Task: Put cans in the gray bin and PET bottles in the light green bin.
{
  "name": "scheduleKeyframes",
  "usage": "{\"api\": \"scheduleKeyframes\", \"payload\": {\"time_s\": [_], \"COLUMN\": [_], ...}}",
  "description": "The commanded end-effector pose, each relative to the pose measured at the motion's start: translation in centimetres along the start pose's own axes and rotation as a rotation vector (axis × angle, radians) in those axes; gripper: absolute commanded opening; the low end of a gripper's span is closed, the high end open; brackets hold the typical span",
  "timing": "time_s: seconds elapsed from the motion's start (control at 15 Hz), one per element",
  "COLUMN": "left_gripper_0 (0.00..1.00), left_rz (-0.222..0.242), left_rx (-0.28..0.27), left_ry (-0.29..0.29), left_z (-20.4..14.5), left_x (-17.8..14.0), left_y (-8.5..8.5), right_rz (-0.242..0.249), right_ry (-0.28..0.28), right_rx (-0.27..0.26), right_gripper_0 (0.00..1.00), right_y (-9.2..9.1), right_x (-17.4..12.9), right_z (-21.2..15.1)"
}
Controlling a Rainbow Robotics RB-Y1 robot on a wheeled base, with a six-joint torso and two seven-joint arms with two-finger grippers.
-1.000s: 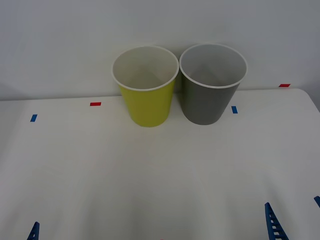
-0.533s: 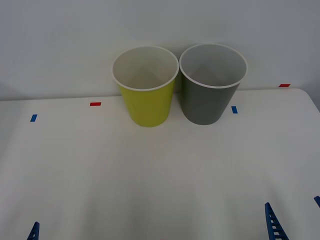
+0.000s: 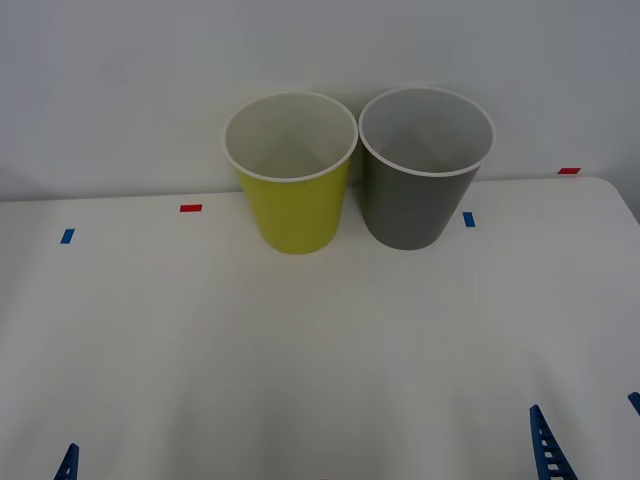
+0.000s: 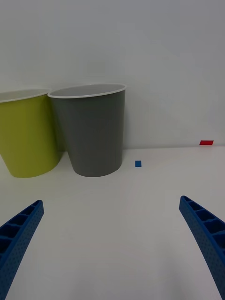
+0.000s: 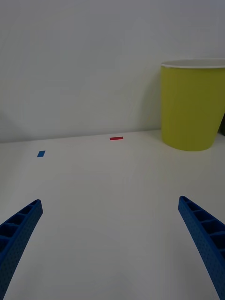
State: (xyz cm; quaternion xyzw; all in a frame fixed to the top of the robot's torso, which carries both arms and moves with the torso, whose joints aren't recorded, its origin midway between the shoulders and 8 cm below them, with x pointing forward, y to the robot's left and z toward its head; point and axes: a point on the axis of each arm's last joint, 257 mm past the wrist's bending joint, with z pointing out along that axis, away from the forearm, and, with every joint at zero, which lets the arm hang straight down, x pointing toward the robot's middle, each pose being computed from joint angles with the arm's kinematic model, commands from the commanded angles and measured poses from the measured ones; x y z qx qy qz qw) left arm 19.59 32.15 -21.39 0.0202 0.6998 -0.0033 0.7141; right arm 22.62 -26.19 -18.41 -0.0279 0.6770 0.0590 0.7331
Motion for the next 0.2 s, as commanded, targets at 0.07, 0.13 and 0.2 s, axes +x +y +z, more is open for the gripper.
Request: {"api": "scheduleKeyframes", "payload": {"time_s": [0.07,0.13,0.2], "left_gripper_0": [1.00,1.00,1.00], "left_rz": [0.000,0.000,0.000], "left_rx": [0.000,0.000,0.000], "left_ry": [0.000,0.000,0.000], "left_z": [0.00,0.00,0.00], "left_x": [0.00,0.00,0.00], "left_y": [0.00,0.00,0.00], "right_rz": [0.000,0.000,0.000], "right_ry": [0.000,0.000,0.000], "right_rx": [0.000,0.000,0.000], "right_gripper_0": [1.00,1.00,1.00], "right_y": [-0.01,-0.01,-0.01], "right_x": [0.01,0.01,0.01], "right_z": [0.00,0.00,0.00]}}
